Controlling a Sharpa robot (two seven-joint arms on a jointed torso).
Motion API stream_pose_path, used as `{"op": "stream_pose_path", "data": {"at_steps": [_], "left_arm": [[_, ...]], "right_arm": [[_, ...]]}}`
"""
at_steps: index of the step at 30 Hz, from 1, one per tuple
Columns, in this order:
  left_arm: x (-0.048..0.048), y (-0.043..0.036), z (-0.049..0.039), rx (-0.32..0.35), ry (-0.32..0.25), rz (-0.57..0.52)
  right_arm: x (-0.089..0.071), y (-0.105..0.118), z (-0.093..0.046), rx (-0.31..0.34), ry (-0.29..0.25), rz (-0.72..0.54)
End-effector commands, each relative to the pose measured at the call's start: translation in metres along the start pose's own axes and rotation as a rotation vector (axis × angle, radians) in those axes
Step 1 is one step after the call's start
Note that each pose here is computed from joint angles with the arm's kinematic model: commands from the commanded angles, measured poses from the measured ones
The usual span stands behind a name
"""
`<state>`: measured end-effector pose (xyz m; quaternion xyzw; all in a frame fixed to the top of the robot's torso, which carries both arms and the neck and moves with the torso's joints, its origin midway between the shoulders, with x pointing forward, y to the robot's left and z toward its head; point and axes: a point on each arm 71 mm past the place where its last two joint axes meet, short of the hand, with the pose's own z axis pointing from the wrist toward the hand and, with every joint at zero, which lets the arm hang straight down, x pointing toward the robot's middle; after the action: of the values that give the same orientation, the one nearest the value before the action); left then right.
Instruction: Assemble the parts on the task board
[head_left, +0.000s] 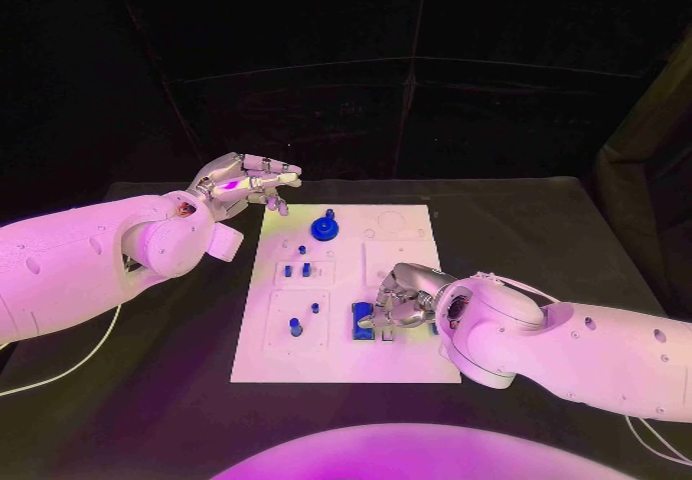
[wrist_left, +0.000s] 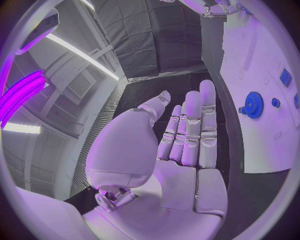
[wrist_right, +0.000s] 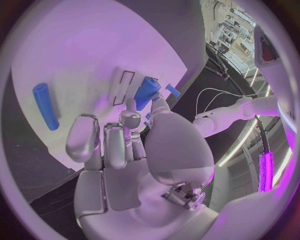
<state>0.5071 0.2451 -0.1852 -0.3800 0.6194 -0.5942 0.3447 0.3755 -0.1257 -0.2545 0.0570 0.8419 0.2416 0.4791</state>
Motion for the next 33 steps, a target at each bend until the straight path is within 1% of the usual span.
{"op": "stream_pose_path", "data": {"at_steps": [1, 9, 15, 19, 23, 25, 28, 33], "left_arm": [[0.0009, -0.0011, 0.0006, 0.002, 0.011, -0.006], [0.0008, -0.0009, 0.0006, 0.001, 0.011, -0.006], [0.0008, -0.0009, 0.0007, 0.001, 0.012, -0.004], [0.0007, -0.0009, 0.0008, 0.002, 0.013, -0.002], [0.0011, -0.0009, 0.0011, 0.003, 0.014, -0.001], [0.0012, -0.0009, 0.0011, 0.003, 0.014, -0.001], [0.0009, -0.0009, 0.0009, 0.004, 0.013, -0.001], [0.0006, -0.0011, 0.0007, 0.008, 0.01, 0.0]], "right_arm": [[-0.001, 0.002, 0.001, -0.014, -0.023, -0.023], [-0.002, 0.003, 0.002, -0.025, -0.031, -0.016], [-0.003, 0.004, 0.0, -0.068, -0.031, -0.001], [-0.005, 0.003, -0.003, -0.1, -0.042, 0.025], [-0.01, -0.001, -0.009, -0.14, -0.065, 0.079], [-0.013, -0.006, -0.014, -0.148, -0.077, 0.108], [-0.02, -0.021, -0.023, -0.13, -0.088, 0.144], [-0.031, -0.051, -0.038, -0.062, -0.09, 0.141]]}}
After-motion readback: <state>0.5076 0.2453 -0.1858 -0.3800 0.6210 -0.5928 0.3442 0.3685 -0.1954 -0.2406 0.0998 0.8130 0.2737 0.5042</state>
